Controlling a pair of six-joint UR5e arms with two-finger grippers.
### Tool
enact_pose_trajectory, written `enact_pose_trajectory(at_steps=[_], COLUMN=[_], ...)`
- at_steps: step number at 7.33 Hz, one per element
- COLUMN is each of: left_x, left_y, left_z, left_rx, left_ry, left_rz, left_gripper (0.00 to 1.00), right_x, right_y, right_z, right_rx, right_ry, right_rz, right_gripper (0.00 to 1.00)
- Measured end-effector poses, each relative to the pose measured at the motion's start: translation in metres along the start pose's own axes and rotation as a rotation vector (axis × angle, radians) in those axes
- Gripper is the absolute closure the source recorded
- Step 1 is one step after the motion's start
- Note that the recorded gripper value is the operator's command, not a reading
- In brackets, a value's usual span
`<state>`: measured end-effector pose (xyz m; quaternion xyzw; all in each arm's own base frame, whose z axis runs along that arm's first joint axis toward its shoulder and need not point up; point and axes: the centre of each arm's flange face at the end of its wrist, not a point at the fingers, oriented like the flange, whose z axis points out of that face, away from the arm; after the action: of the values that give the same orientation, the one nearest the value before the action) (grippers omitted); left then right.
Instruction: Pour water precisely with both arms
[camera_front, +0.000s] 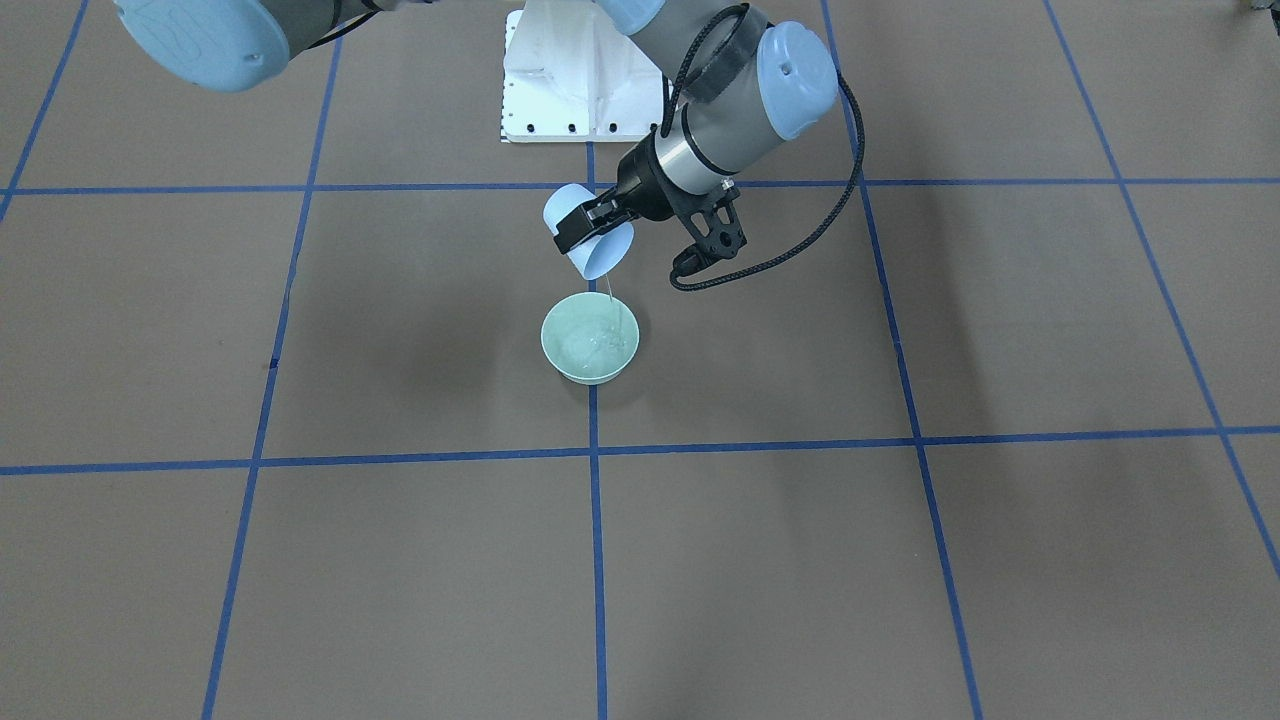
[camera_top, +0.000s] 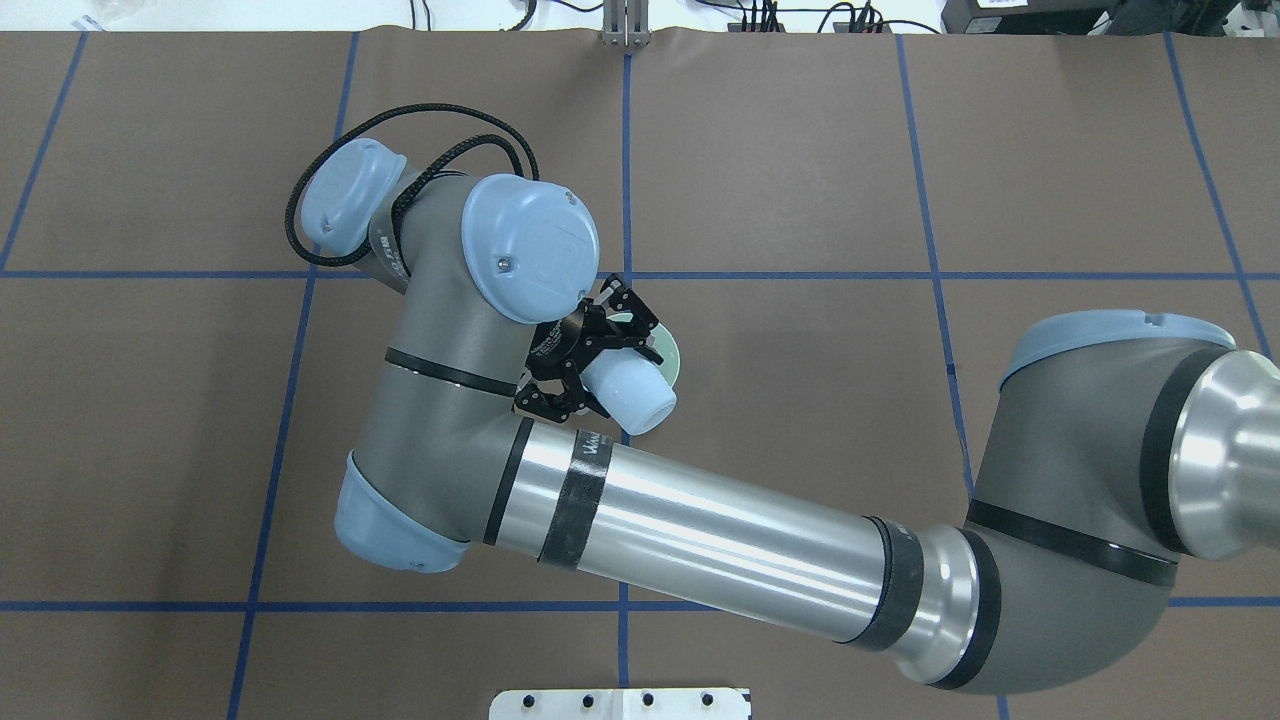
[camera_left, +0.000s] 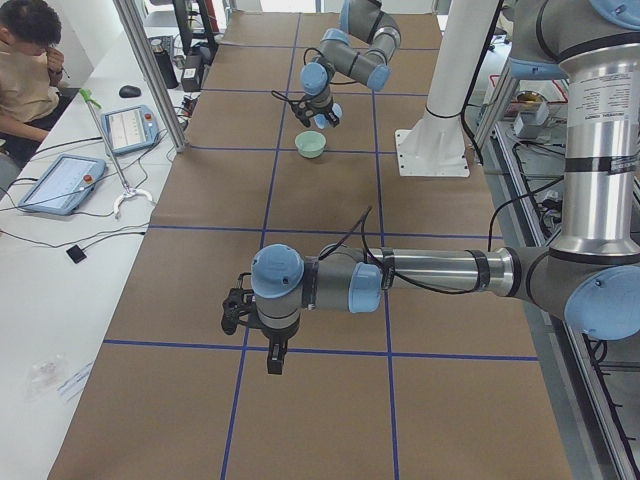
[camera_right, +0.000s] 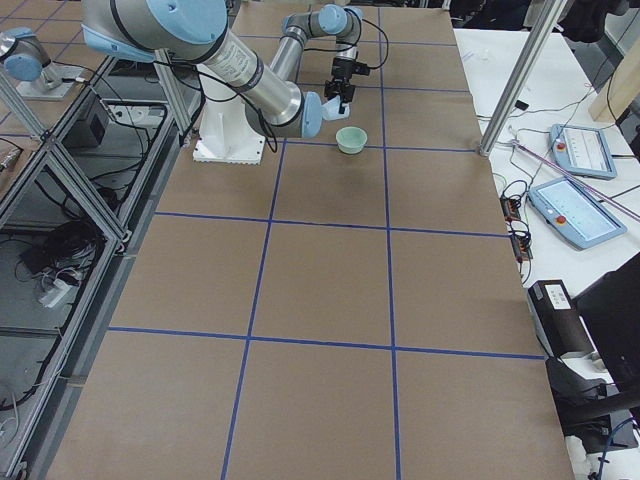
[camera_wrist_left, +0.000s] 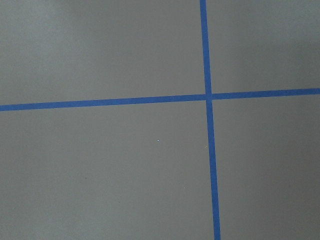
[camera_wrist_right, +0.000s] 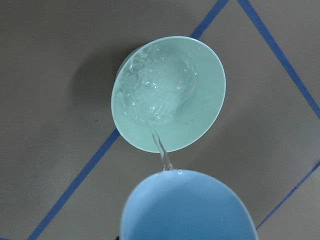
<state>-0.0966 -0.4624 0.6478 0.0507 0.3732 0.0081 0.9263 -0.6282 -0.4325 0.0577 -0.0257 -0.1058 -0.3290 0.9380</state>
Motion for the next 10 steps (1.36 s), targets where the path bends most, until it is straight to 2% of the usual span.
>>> enact_pose_trajectory(at_steps=[2,4,7,10], left_x=[0.0,0.0,0.002,0.01], left_y=[0.0,0.0,-0.003,-0.009], left_z=[0.0,0.0,-0.002,-0.01], left_rx=[0.0,-0.001,0.005,0.028], left_ry=[0.0,0.001,0.0,-0.001], left_rz=[-0.001,-0.002,0.004,0.02], left_gripper=[0.0,0.0,0.0,0.0], right_x=[0.006,0.024,0.086,0.163], right_y=[-0.002,0.0,0.034,0.095], right_z=[-0.003,-0.008,0.003,0.054], right_rx=[0.006,0.068,0.227,0.444], right_ry=[-0.001,-0.035,-0.106,-0.22], right_rz=[0.007,0.025,0.095,0.253], right_gripper=[1.0,1.0,1.0,1.0])
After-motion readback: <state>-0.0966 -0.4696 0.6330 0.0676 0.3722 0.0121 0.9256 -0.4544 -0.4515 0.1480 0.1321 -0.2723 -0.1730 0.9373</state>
